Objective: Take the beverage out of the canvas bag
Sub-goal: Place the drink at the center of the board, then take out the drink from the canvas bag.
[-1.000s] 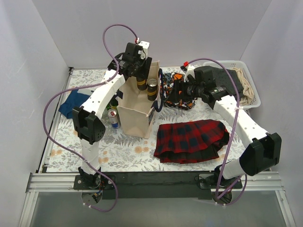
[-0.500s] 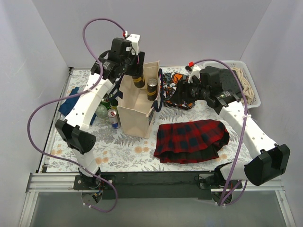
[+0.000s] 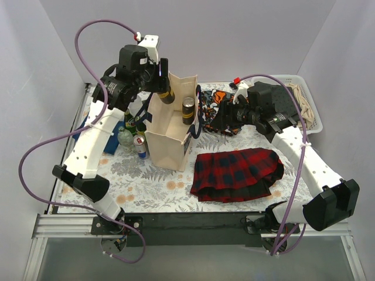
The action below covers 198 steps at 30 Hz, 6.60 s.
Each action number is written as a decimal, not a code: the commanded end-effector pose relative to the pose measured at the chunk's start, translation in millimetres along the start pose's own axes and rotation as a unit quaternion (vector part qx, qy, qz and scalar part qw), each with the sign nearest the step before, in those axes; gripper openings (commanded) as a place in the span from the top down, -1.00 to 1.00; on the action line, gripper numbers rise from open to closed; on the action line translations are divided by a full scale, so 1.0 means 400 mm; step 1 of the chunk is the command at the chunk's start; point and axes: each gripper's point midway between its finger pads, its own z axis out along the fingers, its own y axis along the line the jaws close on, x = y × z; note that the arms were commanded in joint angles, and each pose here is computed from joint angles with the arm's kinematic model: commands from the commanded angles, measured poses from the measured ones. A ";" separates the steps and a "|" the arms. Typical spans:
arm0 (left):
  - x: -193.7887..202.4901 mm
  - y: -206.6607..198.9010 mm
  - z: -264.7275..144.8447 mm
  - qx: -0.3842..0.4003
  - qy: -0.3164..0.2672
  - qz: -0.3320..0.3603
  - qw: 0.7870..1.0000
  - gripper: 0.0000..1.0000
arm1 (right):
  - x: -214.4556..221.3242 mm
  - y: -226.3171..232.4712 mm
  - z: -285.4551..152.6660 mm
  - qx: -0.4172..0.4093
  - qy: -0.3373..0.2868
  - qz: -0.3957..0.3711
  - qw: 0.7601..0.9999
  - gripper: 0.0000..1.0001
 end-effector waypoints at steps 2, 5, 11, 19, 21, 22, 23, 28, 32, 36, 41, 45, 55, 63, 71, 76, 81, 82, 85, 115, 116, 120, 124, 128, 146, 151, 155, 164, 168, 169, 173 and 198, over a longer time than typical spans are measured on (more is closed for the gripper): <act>-0.091 0.052 -0.162 -0.049 -0.072 -0.038 0.995 1.00 | -0.018 0.023 -0.014 -0.022 -0.011 -0.006 1.000 -0.46; -0.073 0.095 -0.212 -0.093 -0.071 -0.058 0.991 1.00 | -0.021 0.029 -0.013 -0.027 -0.010 -0.005 1.000 -0.46; -0.056 0.158 -0.341 -0.145 -0.098 -0.095 0.980 1.00 | -0.018 0.034 -0.007 -0.037 -0.005 -0.004 0.999 -0.46; 0.034 0.202 -0.381 -0.193 -0.054 -0.112 0.973 1.00 | -0.023 0.043 -0.005 -0.044 -0.005 -0.003 0.999 -0.46; 0.075 0.210 -0.385 -0.204 -0.033 -0.121 0.971 1.00 | -0.018 0.040 -0.004 -0.043 -0.003 -0.002 0.999 -0.46; 0.086 0.217 -0.391 -0.212 -0.031 -0.127 0.969 1.00 | -0.018 0.042 -0.004 -0.044 -0.003 -0.003 0.999 -0.46; 0.102 0.222 -0.407 -0.214 -0.032 -0.131 0.967 1.00 | -0.016 0.040 -0.003 -0.044 -0.002 -0.002 0.999 -0.46; 0.204 0.242 -0.400 -0.236 -0.006 -0.158 0.959 1.00 | -0.009 0.039 0.003 -0.046 0.003 0.000 0.999 -0.46; 0.256 0.267 -0.411 -0.258 -0.015 -0.172 0.951 1.00 | -0.004 0.033 0.007 -0.043 0.004 0.001 0.999 -0.46; 0.294 0.292 -0.403 -0.278 -0.026 -0.172 0.945 1.00 | -0.002 0.033 0.009 -0.044 0.005 0.000 0.999 -0.46; 0.355 0.298 -0.343 -0.285 -0.016 -0.164 0.944 1.00 | -0.004 0.032 0.010 -0.043 0.005 0.001 0.999 -0.46; 0.386 0.295 -0.299 -0.279 -0.011 -0.158 0.947 1.00 | 0.003 0.026 0.010 -0.039 0.007 0.002 0.999 -0.46; 0.459 0.295 -0.208 -0.269 0.005 -0.146 0.952 1.00 | 0.016 0.019 0.007 -0.031 0.007 0.002 0.999 -0.46; 0.509 0.343 -0.173 -0.271 0.015 -0.156 0.950 1.00 | 0.021 0.015 0.008 -0.029 0.010 0.001 1.000 -0.46; 0.562 0.370 -0.135 -0.271 0.032 -0.157 0.949 1.00 | 0.021 0.013 0.011 -0.028 0.011 0.001 1.000 -0.46; 0.600 0.380 -0.114 -0.274 0.042 -0.157 0.948 1.00 | 0.022 0.011 0.015 -0.027 0.012 0.001 1.000 -0.46; 0.605 0.391 -0.099 -0.278 0.041 -0.163 0.946 1.00 | 0.021 0.010 0.017 -0.028 0.013 0.002 1.000 -0.46; 0.610 0.392 -0.094 -0.279 0.044 -0.164 0.945 1.00 | 0.021 0.011 0.016 -0.028 0.013 0.002 1.000 -0.46; 0.617 0.397 -0.087 -0.282 0.046 -0.165 0.944 0.92 | 0.023 0.010 0.016 -0.028 0.013 0.002 1.000 -0.46; 0.662 0.408 -0.063 -0.284 0.073 -0.164 0.942 0.00 | 0.038 0.002 0.019 -0.022 0.018 0.004 1.000 -0.46; 0.660 0.408 -0.063 -0.285 0.073 -0.163 0.942 -0.03 | 0.040 0.001 0.019 -0.022 0.020 0.005 1.000 -0.46; 0.659 0.410 -0.065 -0.286 0.073 -0.162 0.942 -0.06 | 0.040 0.001 0.018 -0.021 0.019 0.004 1.000 -0.46; 0.664 0.411 -0.062 -0.286 0.076 -0.161 0.941 -0.08 | 0.036 0.000 0.015 -0.020 0.016 0.002 1.000 -0.46; 0.666 0.411 -0.059 -0.287 0.079 -0.161 0.941 -0.33 | 0.038 0.000 0.015 -0.021 0.017 0.001 1.000 -0.46; 0.591 0.418 -0.101 -0.298 0.053 -0.154 0.941 -0.47 | 0.040 0.000 0.020 -0.021 0.019 0.003 1.000 -0.46; 0.519 0.417 -0.130 -0.302 0.031 -0.155 0.940 -0.47 | 0.040 -0.001 0.020 -0.022 0.020 0.003 1.000 -0.46; 0.404 0.405 -0.167 -0.289 -0.011 -0.151 0.945 -0.47 | 0.038 -0.002 0.022 -0.020 0.019 0.003 1.000 -0.46; 0.147 0.223 -0.154 -0.078 -0.059 -0.118 0.988 -0.47 | 0.030 -0.004 0.028 -0.018 0.019 0.003 1.000 -0.46; 0.072 0.096 -0.102 0.060 -0.045 -0.099 0.992 -0.45 | 0.029 -0.007 0.029 -0.015 0.019 0.004 1.000 -0.45; 0.061 0.077 -0.087 0.077 -0.045 -0.091 0.992 -0.46 | 0.028 -0.007 0.030 -0.015 0.019 0.002 1.000 -0.46; 0.086 -0.032 0.037 0.118 -0.001 -0.043 0.992 -0.46 | 0.029 -0.015 0.026 -0.004 0.015 0.002 1.000 -0.46; 0.333 -0.100 0.459 0.032 0.104 -0.029 0.994 -0.44 | 0.027 -0.059 0.064 0.026 0.037 0.004 0.999 -0.46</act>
